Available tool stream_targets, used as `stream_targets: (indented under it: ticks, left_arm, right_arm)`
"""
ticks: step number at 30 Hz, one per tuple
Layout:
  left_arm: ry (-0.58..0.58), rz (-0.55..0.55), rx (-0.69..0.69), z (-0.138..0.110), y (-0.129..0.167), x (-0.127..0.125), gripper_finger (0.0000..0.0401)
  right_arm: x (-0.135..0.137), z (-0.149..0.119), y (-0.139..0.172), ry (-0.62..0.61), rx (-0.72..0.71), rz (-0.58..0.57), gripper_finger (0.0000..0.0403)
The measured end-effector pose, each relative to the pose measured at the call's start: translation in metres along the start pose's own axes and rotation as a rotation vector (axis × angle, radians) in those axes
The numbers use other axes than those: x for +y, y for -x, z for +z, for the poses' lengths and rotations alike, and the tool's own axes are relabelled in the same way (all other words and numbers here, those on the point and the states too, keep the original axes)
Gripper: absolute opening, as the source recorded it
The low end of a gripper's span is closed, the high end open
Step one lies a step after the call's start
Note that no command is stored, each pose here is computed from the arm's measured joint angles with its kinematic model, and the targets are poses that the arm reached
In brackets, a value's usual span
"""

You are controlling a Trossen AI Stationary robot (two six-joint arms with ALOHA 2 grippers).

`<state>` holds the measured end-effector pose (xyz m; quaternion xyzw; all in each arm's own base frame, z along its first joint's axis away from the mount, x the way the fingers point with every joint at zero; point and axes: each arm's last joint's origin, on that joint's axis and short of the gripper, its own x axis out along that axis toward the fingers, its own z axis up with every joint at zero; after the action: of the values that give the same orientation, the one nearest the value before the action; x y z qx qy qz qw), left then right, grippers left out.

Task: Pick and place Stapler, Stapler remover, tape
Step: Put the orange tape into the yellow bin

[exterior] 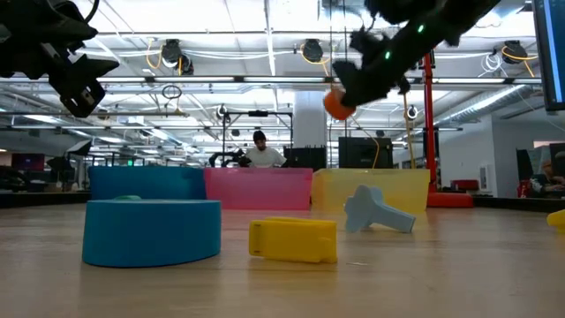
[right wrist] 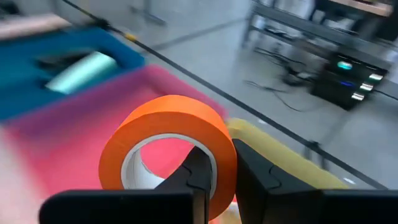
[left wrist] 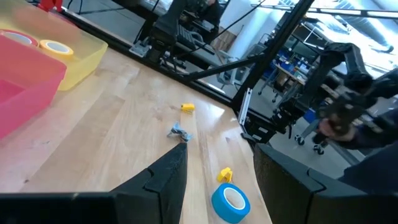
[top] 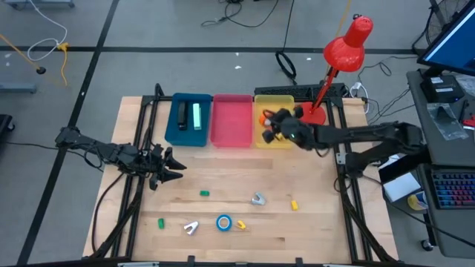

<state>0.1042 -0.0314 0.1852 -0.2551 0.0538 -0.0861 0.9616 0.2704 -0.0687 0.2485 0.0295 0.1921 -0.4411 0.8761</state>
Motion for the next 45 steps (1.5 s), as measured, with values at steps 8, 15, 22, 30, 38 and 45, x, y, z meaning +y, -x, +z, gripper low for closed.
stream_targets:
  ticks: [8, 15, 22, 30, 38, 45]
  left_arm:
    - [0.001, -0.001, -0.036, 0.003, 0.0, -0.001, 0.0186]
    - [0.012, 0.025, -0.115, 0.008, 0.0, -0.002, 0.0186]
    - [0.017, 0.054, -0.151, 0.01, 0.001, -0.002, 0.0186]
    - [0.017, 0.069, -0.16, 0.011, 0.001, -0.002, 0.0186]
    - [0.016, 0.084, -0.169, 0.011, 0.001, -0.001, 0.0186]
    - [0.016, 0.084, -0.168, 0.011, 0.001, -0.001, 0.0186]
  right_arm:
    - [-0.036, -0.016, -0.06, 0.003, 0.095, -0.167, 0.0032]
    - [-0.057, -0.024, -0.095, 0.059, 0.209, -0.227, 0.0032]
    - [-0.074, -0.018, -0.124, 0.096, 0.327, -0.3, 0.0046]
    - [-0.083, -0.025, -0.125, 0.131, 0.455, -0.326, 0.0038]
    - [-0.082, -0.035, -0.121, 0.067, 0.53, -0.278, 0.0047]
    - [-0.088, -0.047, -0.121, 0.067, 0.558, -0.294, 0.0048]
